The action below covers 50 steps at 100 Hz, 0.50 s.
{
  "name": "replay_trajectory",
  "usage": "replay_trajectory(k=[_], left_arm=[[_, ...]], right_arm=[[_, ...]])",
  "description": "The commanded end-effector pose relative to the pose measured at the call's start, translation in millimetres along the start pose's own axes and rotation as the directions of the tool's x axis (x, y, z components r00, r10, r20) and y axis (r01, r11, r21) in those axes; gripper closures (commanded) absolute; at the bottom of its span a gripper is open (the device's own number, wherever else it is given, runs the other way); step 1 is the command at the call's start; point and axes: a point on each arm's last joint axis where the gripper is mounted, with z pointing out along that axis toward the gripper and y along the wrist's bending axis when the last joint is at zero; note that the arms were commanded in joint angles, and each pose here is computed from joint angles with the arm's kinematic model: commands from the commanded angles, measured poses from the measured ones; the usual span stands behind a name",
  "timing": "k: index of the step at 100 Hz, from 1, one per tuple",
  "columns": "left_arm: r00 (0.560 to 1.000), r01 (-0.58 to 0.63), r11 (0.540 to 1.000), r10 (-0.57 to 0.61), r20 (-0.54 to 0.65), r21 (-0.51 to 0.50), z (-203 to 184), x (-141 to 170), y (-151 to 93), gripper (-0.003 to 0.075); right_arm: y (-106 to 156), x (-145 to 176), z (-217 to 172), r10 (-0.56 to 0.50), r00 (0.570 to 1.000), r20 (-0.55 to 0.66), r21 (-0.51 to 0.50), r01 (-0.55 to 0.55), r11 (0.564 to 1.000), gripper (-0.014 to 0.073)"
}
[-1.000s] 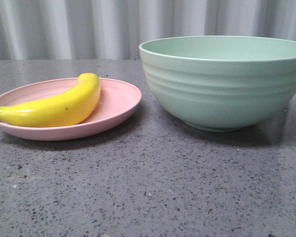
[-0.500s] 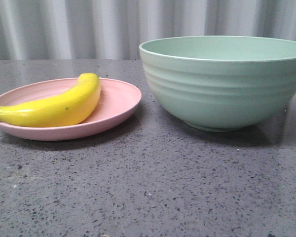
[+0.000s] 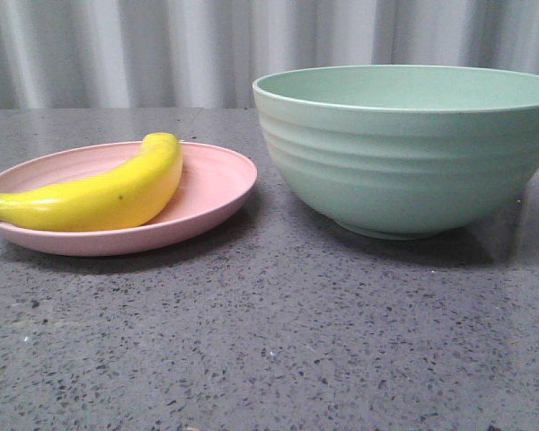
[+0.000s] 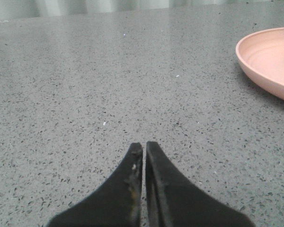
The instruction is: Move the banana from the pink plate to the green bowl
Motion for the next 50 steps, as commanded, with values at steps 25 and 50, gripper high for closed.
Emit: replay_trajectory(k=[25, 50], left_arm=[[0.975, 0.009, 1.0, -0.006, 0.22, -0.011, -3, -16, 1, 0.0741], [0.972, 0.009, 1.0, -0.006, 0.235, -0.011, -3, -18, 1, 0.0741]], right_arm=[[-1, 5, 1, -0.02, 1.0, 0.016, 0.01, 0.019, 1.0, 0.0657], [0, -1, 1, -0.014, 0.997, 0.081, -0.003, 0.014, 1.0, 0.0657]])
